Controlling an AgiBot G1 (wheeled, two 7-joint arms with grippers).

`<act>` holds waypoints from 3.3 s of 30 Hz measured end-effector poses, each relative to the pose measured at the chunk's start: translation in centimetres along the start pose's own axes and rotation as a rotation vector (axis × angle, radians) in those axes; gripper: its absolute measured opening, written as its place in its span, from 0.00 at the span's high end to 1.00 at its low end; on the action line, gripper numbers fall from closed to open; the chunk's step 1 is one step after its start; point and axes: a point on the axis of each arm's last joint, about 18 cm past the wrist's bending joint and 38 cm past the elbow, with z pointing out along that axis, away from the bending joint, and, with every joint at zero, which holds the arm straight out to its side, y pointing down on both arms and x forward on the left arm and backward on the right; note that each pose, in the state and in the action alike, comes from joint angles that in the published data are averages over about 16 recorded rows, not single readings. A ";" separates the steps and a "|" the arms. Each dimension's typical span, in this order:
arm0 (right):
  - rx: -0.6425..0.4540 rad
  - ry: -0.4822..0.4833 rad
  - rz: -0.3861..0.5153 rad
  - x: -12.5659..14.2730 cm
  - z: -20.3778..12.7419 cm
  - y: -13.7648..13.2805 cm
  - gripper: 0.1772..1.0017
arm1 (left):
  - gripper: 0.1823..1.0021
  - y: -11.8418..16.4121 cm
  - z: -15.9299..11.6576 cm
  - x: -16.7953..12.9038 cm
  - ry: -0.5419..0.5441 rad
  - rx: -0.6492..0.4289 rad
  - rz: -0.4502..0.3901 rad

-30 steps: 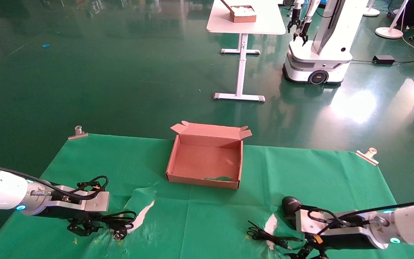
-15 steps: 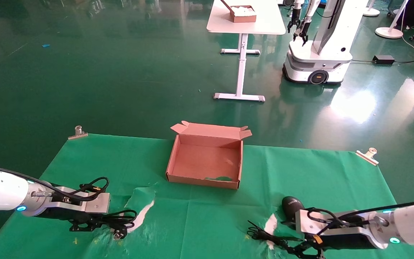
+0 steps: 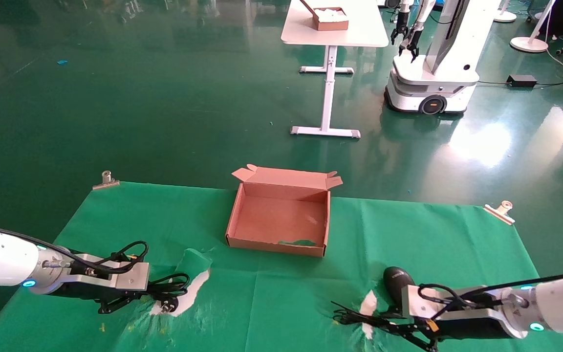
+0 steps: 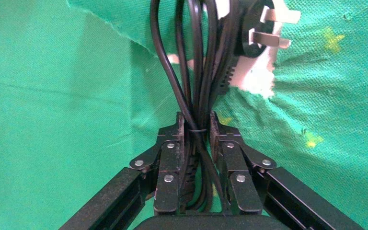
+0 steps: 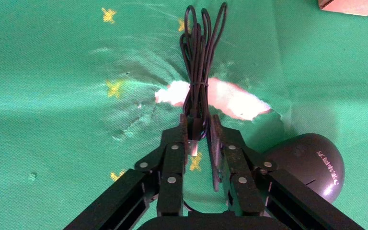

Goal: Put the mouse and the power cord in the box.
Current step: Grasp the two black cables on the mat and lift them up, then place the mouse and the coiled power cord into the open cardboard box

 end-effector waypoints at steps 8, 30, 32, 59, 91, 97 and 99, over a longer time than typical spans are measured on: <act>0.008 0.005 0.006 0.1 -0.1 0.0 0.89 | 0.87 -0.1 0.0 0.0 0.001 0.003 -0.004; 0.414 0.378 0.008 10.3 -10.6 -9.7 0.93 | 0.90 -3.6 -11.9 -7.6 -0.094 0.618 -0.977; 0.425 0.388 -0.009 11.4 -10.0 -11.7 0.94 | 0.90 -4.6 -13.5 -9.4 -0.125 0.673 -0.990; 0.301 0.421 0.124 12.0 5.3 -17.5 0.91 | 0.90 -4.8 -14.8 -11.9 -0.238 0.576 -0.834; 0.420 0.481 -0.164 14.4 -17.4 -14.3 0.24 | 0.89 -24.0 -2.6 -12.2 -0.301 0.377 -0.061; 0.428 0.481 -0.157 14.3 -17.3 -14.3 0.13 | 0.86 -23.7 -2.6 -11.8 -0.291 0.399 -0.083; 0.433 0.482 -0.150 14.3 -17.1 -14.3 0.09 | 0.85 -23.4 -2.5 -11.4 -0.282 0.416 -0.100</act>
